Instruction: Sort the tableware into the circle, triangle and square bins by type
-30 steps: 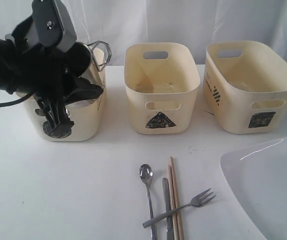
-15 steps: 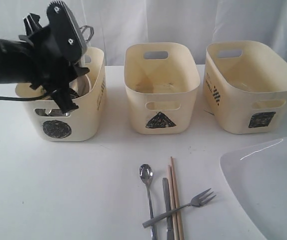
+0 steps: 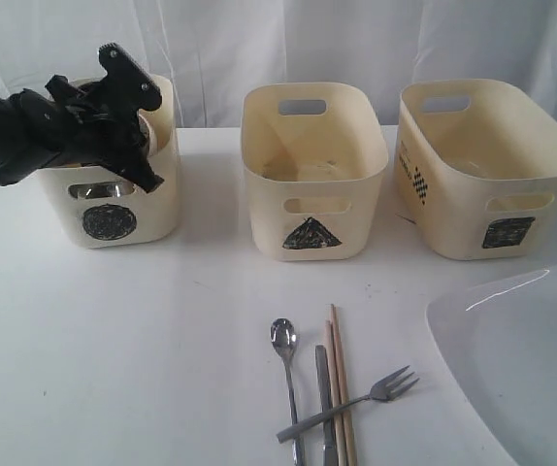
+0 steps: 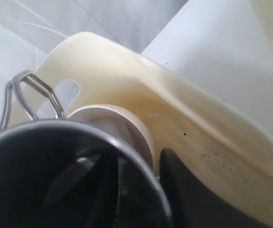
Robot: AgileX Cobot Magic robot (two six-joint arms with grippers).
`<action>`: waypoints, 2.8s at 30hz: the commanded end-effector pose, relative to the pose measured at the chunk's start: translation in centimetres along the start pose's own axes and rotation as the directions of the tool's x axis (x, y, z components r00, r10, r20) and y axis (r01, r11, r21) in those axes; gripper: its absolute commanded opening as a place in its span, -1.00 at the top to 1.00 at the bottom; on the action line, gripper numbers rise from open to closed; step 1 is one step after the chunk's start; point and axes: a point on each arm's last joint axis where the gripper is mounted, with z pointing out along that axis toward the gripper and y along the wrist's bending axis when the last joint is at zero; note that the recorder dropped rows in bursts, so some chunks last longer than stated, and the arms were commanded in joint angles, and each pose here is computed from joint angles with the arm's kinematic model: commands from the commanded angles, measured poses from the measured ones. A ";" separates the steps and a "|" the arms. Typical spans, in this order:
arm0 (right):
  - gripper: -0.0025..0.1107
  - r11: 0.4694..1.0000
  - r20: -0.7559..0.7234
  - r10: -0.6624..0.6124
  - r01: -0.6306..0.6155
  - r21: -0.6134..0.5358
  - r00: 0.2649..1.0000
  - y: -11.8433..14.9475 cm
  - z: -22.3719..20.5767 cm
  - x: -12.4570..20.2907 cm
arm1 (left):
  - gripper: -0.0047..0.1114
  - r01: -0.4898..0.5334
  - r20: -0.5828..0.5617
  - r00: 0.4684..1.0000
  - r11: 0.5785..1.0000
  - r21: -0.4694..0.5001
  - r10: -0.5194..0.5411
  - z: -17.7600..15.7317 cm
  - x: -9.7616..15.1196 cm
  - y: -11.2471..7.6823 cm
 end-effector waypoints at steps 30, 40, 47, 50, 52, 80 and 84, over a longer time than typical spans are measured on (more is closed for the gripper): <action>0.96 1.000 0.007 0.003 -0.003 -0.002 1.000 0.0 0.0 0.0 | -0.22 0.600 0.261 0.762 0.798 0.060 -0.592 -12.3 -7.0 6.4; 0.96 1.000 0.007 0.003 -0.003 -0.002 1.000 0.0 0.0 0.0 | 0.92 0.623 0.314 0.781 0.710 -0.328 -0.540 -19.1 -3.2 8.8; 0.96 1.000 0.007 0.003 -0.003 -0.002 1.000 0.0 0.0 0.0 | 0.92 0.380 0.267 0.899 0.922 -0.076 -0.349 -22.7 -0.1 6.2; 0.96 1.000 0.007 0.003 -0.003 -0.002 1.000 0.0 0.0 0.0 | 0.92 0.358 0.277 0.877 0.919 0.164 -0.391 -24.1 1.5 4.3; 0.96 1.000 0.007 0.003 -0.003 -0.002 1.000 0.0 0.0 0.0 | 0.92 0.406 0.247 0.857 0.888 0.214 -0.452 -24.6 3.0 3.9; 0.96 1.000 0.007 0.003 -0.003 -0.002 1.000 0.0 0.0 0.0 | 0.92 0.822 0.097 0.537 0.494 -0.283 -0.838 -30.6 12.4 0.8; 0.96 1.000 0.007 0.010 -0.010 -0.002 1.000 0.0 0.0 0.0 | 0.92 0.812 0.070 0.531 0.482 -0.329 -0.845 -29.4 17.1 -3.5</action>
